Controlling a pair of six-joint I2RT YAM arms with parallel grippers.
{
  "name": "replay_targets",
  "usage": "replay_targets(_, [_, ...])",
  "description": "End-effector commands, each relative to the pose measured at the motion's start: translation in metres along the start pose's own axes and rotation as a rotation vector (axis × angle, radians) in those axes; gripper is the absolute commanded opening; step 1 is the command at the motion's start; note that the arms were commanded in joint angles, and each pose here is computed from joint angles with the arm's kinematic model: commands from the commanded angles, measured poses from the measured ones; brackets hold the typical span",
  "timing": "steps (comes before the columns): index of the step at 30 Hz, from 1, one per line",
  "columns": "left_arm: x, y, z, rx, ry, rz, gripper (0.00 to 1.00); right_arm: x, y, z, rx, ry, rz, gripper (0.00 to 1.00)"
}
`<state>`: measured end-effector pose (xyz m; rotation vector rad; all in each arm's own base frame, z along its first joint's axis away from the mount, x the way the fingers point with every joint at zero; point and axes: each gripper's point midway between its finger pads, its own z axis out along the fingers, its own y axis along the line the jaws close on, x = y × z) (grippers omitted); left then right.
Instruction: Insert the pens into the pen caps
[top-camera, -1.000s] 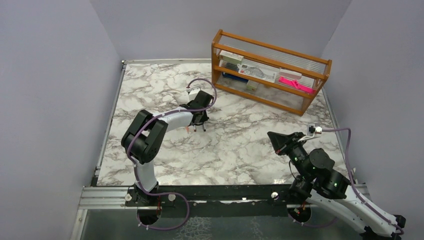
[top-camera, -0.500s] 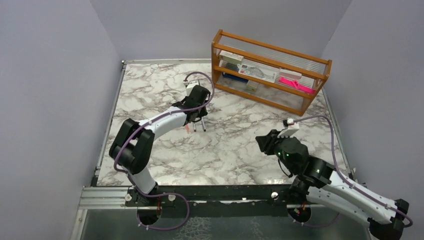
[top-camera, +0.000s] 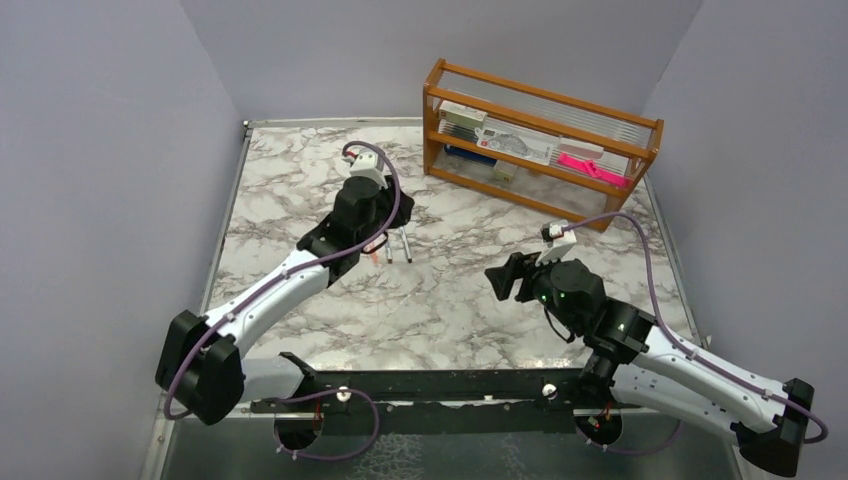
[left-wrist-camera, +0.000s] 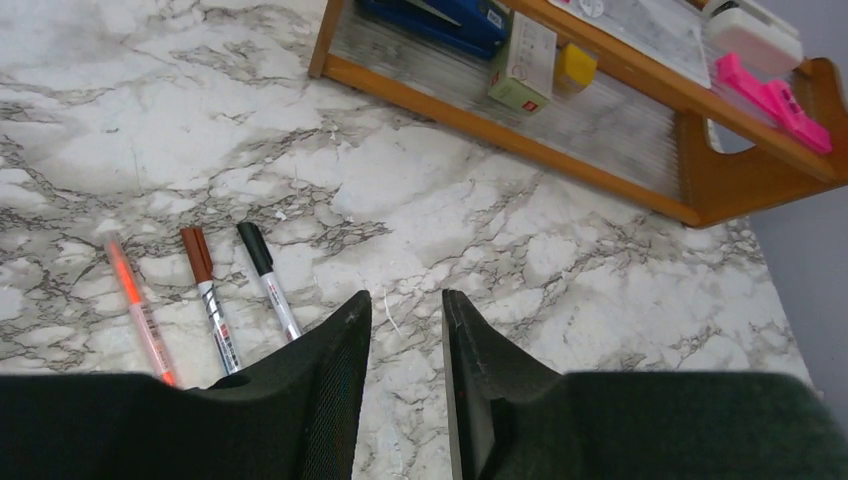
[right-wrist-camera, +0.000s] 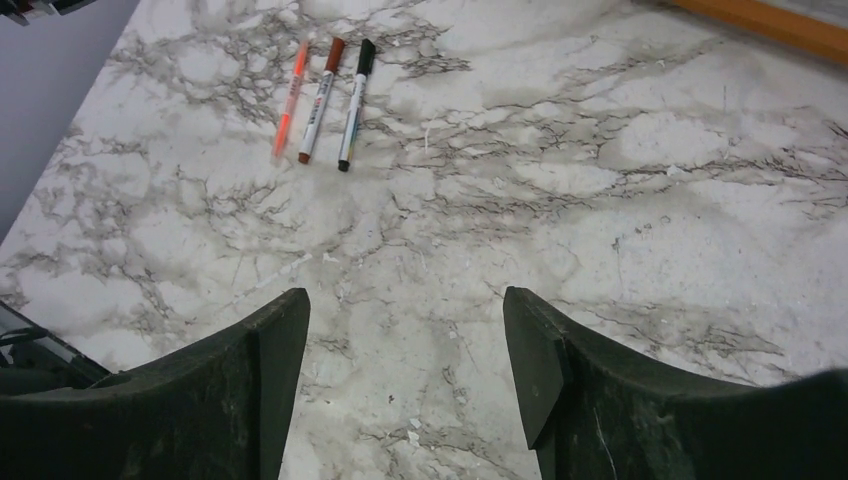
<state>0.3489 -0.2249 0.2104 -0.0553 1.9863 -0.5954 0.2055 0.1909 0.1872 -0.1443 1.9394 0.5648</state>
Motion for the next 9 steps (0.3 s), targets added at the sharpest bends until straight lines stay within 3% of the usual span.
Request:
replay_targets(1, [-0.0194, -0.0054, -0.0178, 0.042, -0.096, 0.021, 0.35, -0.0206, 0.0180, -0.0029, -0.076, -0.059, 0.024, 0.73])
replay_targets(6, [-0.0170, 0.0017, -0.0220, 0.013, -0.088, 0.042, 0.34, -0.0303, 0.0260, -0.0049, -0.110, -0.098, 0.082, 0.80])
replay_targets(9, [-0.0140, 0.0019, -0.0207, 0.018, -0.083, 0.042, 0.35, -0.0269, 0.0172, 0.0024, -0.017, -0.054, 0.106, 0.81])
